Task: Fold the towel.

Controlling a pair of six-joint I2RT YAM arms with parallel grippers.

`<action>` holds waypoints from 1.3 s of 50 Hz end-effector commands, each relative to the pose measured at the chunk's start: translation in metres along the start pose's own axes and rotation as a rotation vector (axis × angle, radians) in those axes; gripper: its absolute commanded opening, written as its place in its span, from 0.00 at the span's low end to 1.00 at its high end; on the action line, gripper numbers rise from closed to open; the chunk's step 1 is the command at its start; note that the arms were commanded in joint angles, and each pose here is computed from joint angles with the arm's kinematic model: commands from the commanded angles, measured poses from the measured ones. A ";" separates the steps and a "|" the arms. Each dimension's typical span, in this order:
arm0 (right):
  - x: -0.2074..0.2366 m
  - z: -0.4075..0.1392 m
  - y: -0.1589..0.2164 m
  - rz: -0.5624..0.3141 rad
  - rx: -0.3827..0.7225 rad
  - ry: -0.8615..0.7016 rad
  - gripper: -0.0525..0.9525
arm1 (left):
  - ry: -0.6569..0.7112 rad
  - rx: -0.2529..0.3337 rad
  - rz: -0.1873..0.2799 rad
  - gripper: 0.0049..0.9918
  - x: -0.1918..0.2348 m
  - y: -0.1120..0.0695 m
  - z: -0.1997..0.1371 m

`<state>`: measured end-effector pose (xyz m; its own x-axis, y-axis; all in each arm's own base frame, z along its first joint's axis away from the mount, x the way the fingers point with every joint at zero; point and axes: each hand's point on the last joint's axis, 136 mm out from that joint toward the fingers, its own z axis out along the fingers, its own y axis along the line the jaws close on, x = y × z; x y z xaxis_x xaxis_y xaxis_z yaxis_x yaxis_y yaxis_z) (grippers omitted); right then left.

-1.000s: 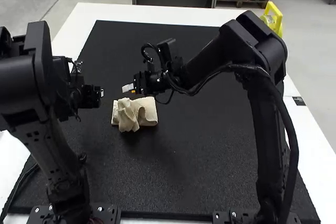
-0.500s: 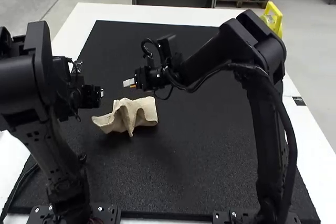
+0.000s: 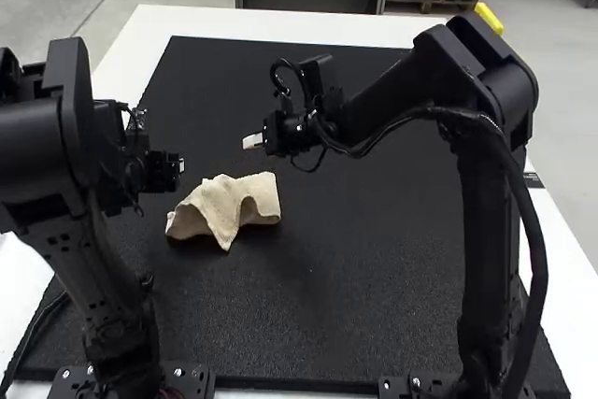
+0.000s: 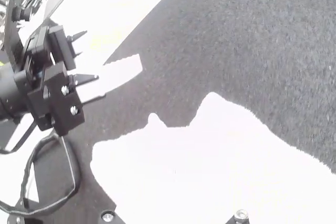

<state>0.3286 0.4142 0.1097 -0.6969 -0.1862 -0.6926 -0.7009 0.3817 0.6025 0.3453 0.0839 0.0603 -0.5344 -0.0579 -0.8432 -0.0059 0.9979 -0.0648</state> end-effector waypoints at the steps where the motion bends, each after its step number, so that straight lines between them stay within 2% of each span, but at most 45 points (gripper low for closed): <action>1: -0.006 -0.010 0.019 -0.027 -0.036 -0.005 0.03 | -0.040 -0.018 0.022 0.91 -0.016 0.004 -0.002; 8: 0.005 -0.012 0.028 -0.030 -0.048 0.021 0.04 | -0.043 -0.020 0.022 0.91 -0.016 0.004 -0.002; 15: 0.005 -0.013 0.037 -0.052 -0.056 0.022 0.33 | -0.054 -0.045 0.010 0.92 -0.019 0.010 -0.003; 21: 0.006 -0.012 0.051 -0.075 -0.072 0.028 0.41 | -0.056 -0.083 0.005 0.92 -0.019 0.018 -0.004; 31: 0.025 -0.005 0.072 -0.122 -0.096 0.095 0.44 | -0.073 -0.178 -0.013 0.92 -0.022 0.042 -0.010; 43: 0.039 0.001 0.083 -0.159 -0.102 0.128 0.44 | -0.085 -0.223 -0.042 0.93 -0.022 0.061 -0.017; 50: 0.033 0.004 0.077 -0.209 -0.056 0.096 0.47 | -0.081 -0.233 -0.047 0.94 -0.020 0.065 -0.018; 57: 0.032 0.010 0.069 -0.311 0.005 0.080 0.51 | -0.082 -0.236 -0.050 0.94 -0.020 0.067 -0.019; 61: 0.033 0.012 0.068 -0.342 0.024 0.080 0.53 | -0.066 -0.228 -0.056 0.94 -0.017 0.066 -0.019; 65: 0.031 0.013 0.065 -0.344 0.035 0.073 0.53 | -0.030 -0.195 -0.052 0.95 -0.012 0.058 -0.018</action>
<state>0.2573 0.4379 0.1064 -0.5106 -0.3848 -0.7689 -0.8553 0.3183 0.4088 0.3309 0.1422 0.0611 -0.5211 -0.1279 -0.8438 -0.2149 0.9765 -0.0153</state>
